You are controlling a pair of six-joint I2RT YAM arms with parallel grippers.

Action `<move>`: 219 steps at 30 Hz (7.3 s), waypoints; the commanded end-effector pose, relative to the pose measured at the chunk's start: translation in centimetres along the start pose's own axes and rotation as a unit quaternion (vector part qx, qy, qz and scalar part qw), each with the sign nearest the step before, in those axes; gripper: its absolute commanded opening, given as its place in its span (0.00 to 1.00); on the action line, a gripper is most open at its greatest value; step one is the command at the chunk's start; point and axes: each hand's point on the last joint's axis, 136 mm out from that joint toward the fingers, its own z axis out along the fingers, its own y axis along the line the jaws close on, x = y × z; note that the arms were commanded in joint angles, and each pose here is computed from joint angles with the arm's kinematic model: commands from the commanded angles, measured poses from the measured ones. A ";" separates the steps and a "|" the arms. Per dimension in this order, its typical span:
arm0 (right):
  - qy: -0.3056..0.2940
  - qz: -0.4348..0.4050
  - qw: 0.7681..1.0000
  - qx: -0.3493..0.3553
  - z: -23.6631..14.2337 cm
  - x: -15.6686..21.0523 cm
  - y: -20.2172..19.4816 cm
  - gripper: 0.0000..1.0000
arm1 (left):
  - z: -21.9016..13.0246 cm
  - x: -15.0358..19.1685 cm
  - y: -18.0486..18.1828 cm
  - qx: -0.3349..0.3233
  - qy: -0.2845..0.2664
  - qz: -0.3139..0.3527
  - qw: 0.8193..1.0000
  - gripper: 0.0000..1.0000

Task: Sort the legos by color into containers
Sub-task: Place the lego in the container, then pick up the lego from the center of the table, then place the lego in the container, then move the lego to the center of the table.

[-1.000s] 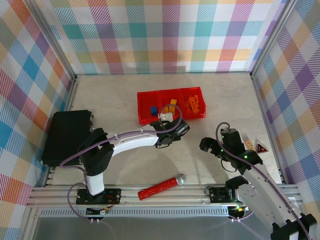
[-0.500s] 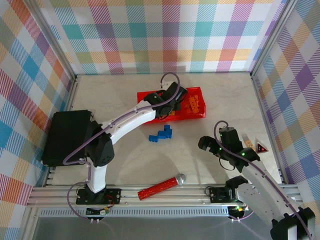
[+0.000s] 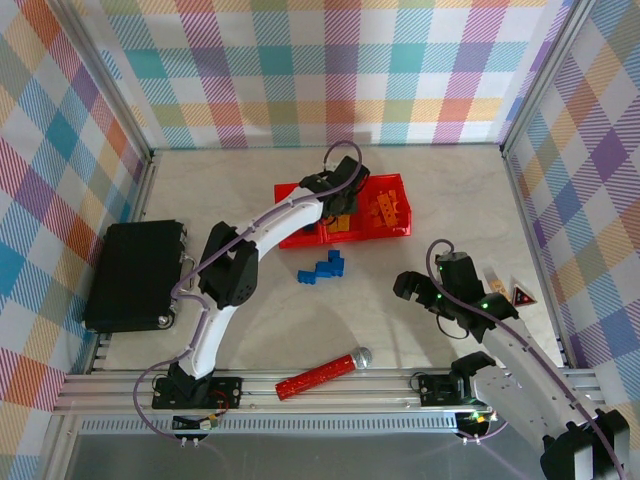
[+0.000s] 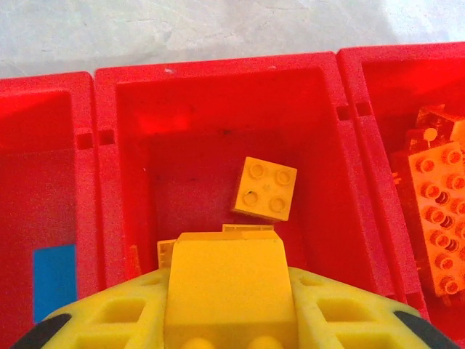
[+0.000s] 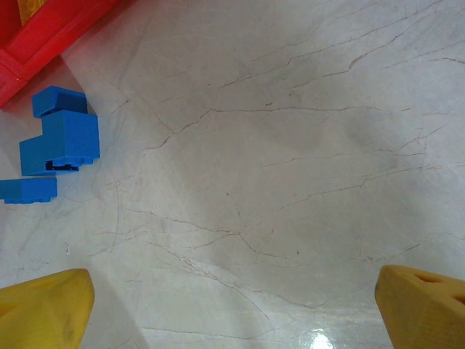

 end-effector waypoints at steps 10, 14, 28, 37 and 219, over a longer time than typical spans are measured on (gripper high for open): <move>-0.005 -0.019 1.000 -0.006 -1.3 -0.1 0.3 0.99 | 1.9 -0.5 0.0 -0.007 -0.001 -0.010 1.000 0.46; -0.003 -0.020 1.000 -0.004 -1.3 0.1 0.2 0.99 | 1.4 -1.0 0.1 -0.006 -0.007 -0.008 1.000 0.63; -0.006 -0.024 1.000 0.009 -1.1 0.0 -0.4 0.99 | -14.1 -2.3 0.7 0.112 -0.076 0.079 0.988 1.00; -0.008 -0.025 1.000 0.000 -0.8 -0.3 0.1 0.99 | -18.1 9.3 3.9 0.229 -0.044 0.340 0.911 1.00; -0.002 -0.046 0.999 0.007 -1.9 0.5 -0.5 0.99 | -4.6 18.7 -1.3 0.086 0.204 0.032 0.975 0.82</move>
